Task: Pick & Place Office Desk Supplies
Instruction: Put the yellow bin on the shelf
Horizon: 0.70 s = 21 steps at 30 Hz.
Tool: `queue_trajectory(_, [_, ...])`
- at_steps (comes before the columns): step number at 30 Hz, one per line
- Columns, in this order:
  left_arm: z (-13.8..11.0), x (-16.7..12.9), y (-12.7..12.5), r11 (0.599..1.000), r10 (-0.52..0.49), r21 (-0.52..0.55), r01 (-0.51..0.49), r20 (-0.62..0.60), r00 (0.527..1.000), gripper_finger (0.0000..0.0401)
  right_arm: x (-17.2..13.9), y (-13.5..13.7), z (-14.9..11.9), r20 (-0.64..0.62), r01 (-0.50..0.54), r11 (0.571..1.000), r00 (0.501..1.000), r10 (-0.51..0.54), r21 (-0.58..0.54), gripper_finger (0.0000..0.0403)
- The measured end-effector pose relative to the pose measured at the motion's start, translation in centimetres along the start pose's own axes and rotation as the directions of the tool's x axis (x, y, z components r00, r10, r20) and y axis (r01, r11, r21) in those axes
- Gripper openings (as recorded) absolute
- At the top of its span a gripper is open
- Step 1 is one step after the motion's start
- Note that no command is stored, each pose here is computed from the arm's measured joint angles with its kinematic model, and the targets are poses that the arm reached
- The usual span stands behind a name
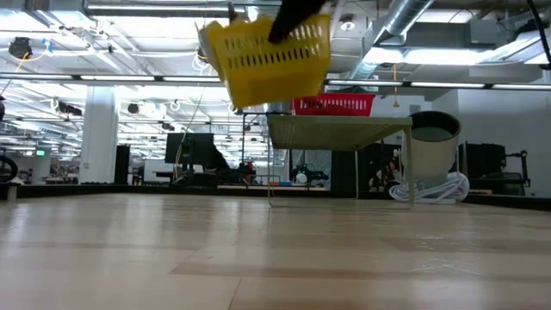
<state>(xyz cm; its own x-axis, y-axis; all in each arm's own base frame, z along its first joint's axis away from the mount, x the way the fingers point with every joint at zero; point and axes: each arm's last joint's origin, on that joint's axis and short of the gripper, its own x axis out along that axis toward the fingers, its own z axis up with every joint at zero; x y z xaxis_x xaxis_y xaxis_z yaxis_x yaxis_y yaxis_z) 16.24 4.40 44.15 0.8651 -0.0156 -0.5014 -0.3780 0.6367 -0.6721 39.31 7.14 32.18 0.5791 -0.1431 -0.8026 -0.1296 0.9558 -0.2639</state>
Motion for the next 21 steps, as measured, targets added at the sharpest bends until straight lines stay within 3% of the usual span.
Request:
queue_trajectory(4, [-0.6,0.3,-0.6,0.999,0.02,0.038,-0.02,0.004,1.0,0.0107,0.2,0.6,-1.2,0.011,0.02,0.995,1.0,-0.022,0.1,0.0])
queue_trajectory(12, [-1.9,0.6,-1.8,0.99,0.07,0.117,-0.074,0.041,0.997,0.0106,-3.6,0.1,-5.2,0.115,0.049,0.959,0.99,-0.085,0.28,0.0])
queue_trajectory(21, [-4.0,2.5,-1.6,0.971,0.173,0.157,-0.178,0.046,0.984,0.0106,-4.0,0.5,-9.5,0.131,0.0,0.972,0.991,-0.032,0.235,0.0])
